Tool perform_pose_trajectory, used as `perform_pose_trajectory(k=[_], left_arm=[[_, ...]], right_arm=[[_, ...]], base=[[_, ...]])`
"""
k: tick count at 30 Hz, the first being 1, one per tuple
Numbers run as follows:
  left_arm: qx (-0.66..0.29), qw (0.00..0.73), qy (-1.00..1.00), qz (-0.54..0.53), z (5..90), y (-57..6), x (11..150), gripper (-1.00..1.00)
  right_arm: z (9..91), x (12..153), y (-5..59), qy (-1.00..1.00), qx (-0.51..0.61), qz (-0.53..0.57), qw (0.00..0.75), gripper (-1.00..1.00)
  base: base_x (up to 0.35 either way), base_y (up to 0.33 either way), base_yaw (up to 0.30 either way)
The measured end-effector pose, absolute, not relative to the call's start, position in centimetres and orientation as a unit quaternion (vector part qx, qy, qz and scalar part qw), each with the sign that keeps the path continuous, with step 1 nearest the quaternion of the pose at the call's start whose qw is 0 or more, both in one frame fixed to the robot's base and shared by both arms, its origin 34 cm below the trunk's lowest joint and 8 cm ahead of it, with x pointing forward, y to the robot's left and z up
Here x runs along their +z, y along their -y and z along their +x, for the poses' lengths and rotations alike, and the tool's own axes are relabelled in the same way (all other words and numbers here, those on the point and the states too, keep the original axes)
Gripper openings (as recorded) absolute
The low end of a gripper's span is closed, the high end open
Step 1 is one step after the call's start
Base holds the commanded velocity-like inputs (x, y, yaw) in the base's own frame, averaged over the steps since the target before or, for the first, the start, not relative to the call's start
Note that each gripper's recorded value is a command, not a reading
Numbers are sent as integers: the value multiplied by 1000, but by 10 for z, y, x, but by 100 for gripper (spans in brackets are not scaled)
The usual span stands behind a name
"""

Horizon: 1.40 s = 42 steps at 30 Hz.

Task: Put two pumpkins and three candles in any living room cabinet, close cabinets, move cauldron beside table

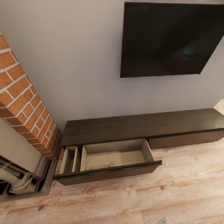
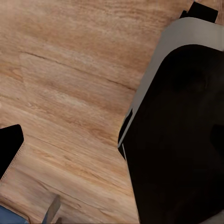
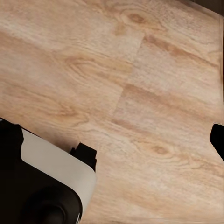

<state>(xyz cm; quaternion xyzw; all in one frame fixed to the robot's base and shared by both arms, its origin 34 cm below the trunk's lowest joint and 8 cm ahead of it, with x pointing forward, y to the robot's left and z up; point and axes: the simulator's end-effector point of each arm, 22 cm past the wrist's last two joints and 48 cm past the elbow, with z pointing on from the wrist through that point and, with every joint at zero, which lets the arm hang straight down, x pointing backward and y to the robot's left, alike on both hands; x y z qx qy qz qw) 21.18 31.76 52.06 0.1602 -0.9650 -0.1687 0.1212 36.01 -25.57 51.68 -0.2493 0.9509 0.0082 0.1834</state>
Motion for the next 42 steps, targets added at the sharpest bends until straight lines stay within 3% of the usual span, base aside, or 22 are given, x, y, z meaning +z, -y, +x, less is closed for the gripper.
perform_pose_trajectory(k=[42], left_arm=[[-163,100,968,164,229,-315,524,100]], right_arm=[[376,527,256,-947,4,-250,203,100]], base=[[0,0,-254]])
